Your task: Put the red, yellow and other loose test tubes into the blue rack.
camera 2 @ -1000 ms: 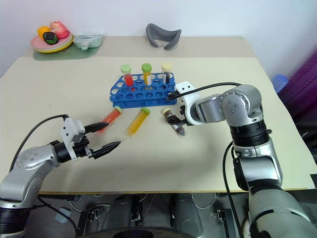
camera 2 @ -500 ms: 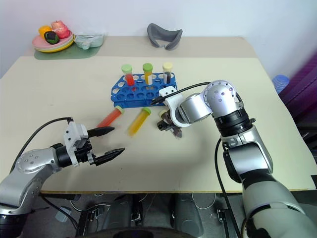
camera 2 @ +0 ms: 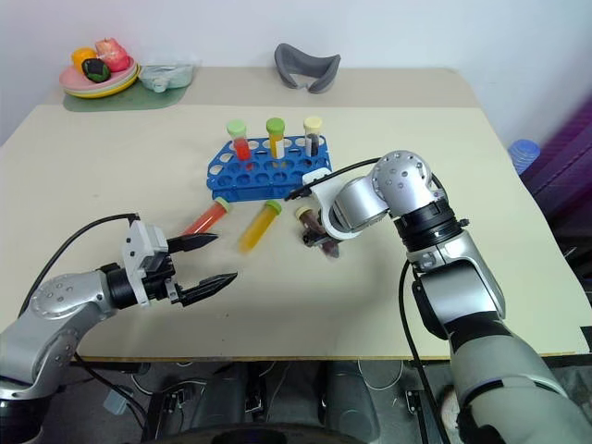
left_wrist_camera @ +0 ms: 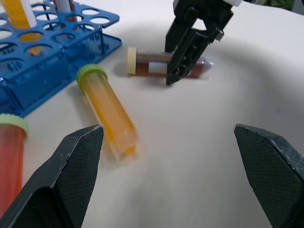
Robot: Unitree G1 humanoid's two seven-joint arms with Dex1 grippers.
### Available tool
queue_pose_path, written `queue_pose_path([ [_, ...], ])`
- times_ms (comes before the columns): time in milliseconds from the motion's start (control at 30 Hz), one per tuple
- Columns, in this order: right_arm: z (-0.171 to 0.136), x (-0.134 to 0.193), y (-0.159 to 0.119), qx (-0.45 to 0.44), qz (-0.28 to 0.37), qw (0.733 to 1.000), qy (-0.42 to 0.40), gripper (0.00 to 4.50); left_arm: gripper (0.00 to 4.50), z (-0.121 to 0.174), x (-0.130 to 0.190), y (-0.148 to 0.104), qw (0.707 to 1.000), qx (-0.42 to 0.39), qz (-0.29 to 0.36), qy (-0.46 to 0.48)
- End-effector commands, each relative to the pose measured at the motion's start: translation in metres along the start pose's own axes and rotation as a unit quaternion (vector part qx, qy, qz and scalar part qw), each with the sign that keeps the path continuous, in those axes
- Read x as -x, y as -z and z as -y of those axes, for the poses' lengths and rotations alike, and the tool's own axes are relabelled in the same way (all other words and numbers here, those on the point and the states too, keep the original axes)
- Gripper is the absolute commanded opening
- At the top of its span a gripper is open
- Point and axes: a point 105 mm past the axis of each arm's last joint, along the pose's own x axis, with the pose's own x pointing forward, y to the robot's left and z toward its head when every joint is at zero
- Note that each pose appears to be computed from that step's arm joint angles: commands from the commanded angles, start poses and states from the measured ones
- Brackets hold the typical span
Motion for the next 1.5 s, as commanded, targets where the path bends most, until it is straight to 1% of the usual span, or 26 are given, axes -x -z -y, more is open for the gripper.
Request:
queue_pose_path([
  [33, -0.003, 0.003, 0.002, 0.029, -0.004, 1.000, -0.001, 4.50, 4.46, 0.003, 0.005, -0.004, 1.000, -0.019, 0.005, 0.005],
  [233, -0.003, 0.000, 0.007, 0.044, -0.020, 0.999, -0.004, 4.50, 4.46, 0.003, 0.008, -0.002, 1.000, -0.020, 0.002, 0.005],
  [433, -0.001, -0.003, 0.009, 0.045, -0.027, 0.999, -0.006, 4.50, 4.46, 0.003, 0.007, -0.005, 1.000, -0.022, 0.002, 0.004],
  [567, 0.004, -0.004, 0.009, 0.047, -0.028, 0.998, 0.009, 4.50, 4.46, 0.001, 0.005, -0.009, 1.000, -0.026, 0.007, -0.002],
  [600, 0.005, -0.004, 0.009, 0.047, -0.028, 0.998, 0.011, 3.96, 4.50, 0.000, 0.005, -0.010, 1.000, -0.026, 0.010, -0.004],
  [667, 0.004, -0.005, 0.010, 0.051, -0.031, 0.998, 0.007, 3.27, 4.50, -0.001, 0.004, -0.014, 1.000, -0.023, 0.019, -0.010],
  [900, 0.003, -0.005, 0.014, 0.062, -0.037, 0.997, -0.001, 3.27, 4.50, -0.003, 0.006, -0.014, 0.999, -0.024, 0.018, -0.013],
  [1167, 0.005, -0.005, 0.018, 0.061, -0.044, 0.997, -0.001, 3.27, 4.50, -0.003, 0.009, -0.007, 1.000, -0.023, 0.014, -0.014],
  [1267, 0.006, -0.005, 0.018, 0.060, -0.044, 0.997, 0.002, 2.37, 4.50, -0.004, 0.010, -0.006, 1.000, -0.024, 0.014, -0.014],
  [1333, 0.006, -0.005, 0.017, 0.062, -0.043, 0.997, 0.007, 1.46, 4.50, -0.005, 0.010, -0.005, 1.000, -0.025, 0.013, -0.014],
  [1500, 0.004, -0.003, 0.014, 0.061, -0.039, 0.997, -0.001, 1.46, 4.50, -0.005, 0.011, -0.004, 0.999, -0.025, 0.013, -0.015],
])
